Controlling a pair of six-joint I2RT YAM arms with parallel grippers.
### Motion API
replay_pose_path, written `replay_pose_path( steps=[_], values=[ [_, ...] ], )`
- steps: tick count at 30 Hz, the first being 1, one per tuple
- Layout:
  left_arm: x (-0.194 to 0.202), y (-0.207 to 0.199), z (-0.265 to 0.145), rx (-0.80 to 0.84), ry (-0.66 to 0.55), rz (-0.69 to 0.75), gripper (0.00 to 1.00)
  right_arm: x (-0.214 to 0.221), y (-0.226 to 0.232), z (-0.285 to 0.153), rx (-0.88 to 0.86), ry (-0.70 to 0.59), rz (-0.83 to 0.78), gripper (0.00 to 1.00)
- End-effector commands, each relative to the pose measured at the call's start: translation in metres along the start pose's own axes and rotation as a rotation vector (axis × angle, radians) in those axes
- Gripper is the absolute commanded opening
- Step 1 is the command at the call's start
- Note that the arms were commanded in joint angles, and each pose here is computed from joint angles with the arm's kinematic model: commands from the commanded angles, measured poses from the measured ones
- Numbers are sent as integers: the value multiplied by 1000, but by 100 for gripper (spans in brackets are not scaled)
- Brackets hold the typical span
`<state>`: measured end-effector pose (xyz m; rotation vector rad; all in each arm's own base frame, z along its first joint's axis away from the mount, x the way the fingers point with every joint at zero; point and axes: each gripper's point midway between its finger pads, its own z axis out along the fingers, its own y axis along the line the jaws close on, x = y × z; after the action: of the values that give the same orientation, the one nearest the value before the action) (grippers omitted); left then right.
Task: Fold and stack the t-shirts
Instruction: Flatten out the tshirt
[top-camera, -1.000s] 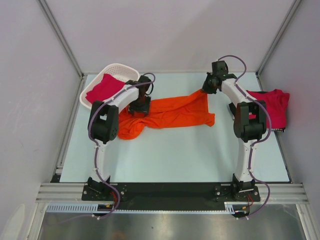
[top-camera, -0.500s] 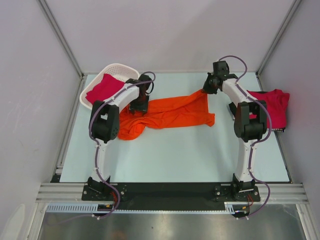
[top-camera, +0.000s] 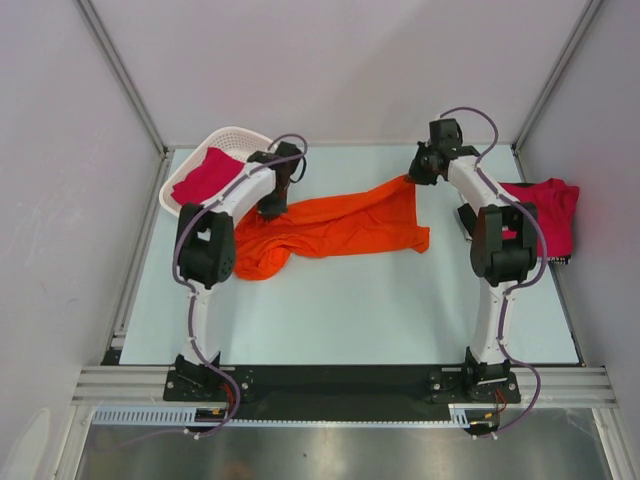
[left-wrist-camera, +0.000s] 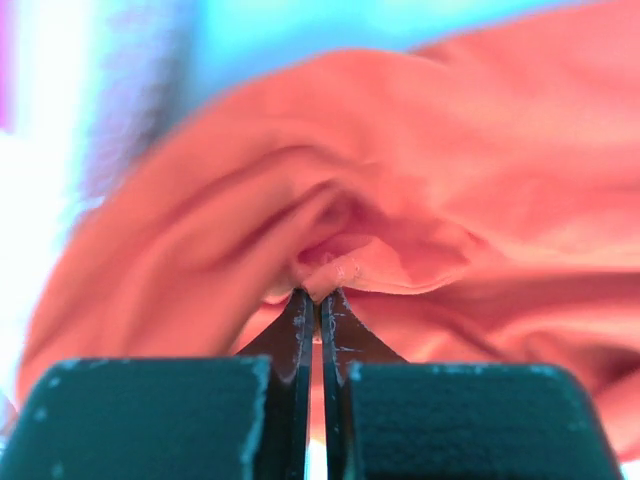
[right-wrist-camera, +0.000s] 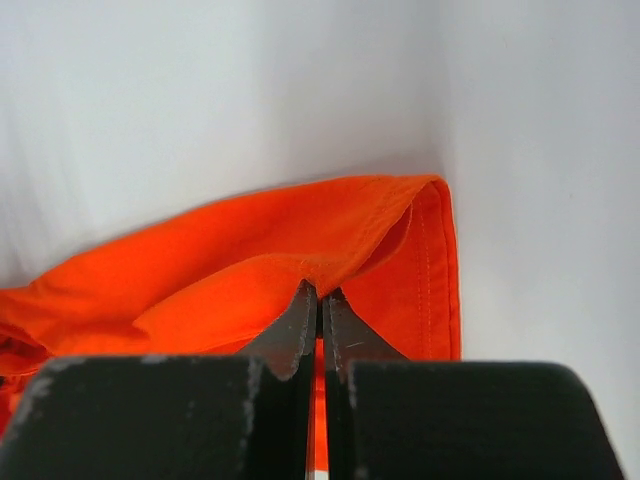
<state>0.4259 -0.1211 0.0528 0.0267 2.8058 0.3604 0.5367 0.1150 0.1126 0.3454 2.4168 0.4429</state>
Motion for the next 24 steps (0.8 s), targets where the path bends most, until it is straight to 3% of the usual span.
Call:
replay_pose_path(
  steps=[1, 9, 13, 15, 17, 19, 20, 22, 24],
  values=[
    [-64, 48, -112, -51, -329, -226, 0, -77, 38, -78, -88, -255, -48, 0],
    [-107, 106, -246, -31, -694, -475, 0, -148, 72, -177, -168, -514, -65, 0],
    [-106, 128, -300, -4, -831, -527, 0, -158, 85, -255, -200, -644, -98, 0],
    [-96, 137, -319, 8, -872, -538, 0, -147, 82, -272, -195, -650, -108, 0],
    [-79, 147, -340, 24, -912, -554, 0, -134, 84, -318, -217, -709, -131, 0],
    [-62, 148, -336, 13, -909, -551, 0, -113, 76, -332, -213, -708, -136, 0],
    [-46, 154, -356, 50, -957, -565, 0, -104, 78, -370, -235, -768, -153, 0],
    [-28, 157, -357, 34, -986, -561, 0, -82, 68, -390, -225, -787, -156, 0],
    [-3, 163, -377, 65, -1047, -563, 0, -61, 60, -438, -222, -874, -167, 0]
  ],
)
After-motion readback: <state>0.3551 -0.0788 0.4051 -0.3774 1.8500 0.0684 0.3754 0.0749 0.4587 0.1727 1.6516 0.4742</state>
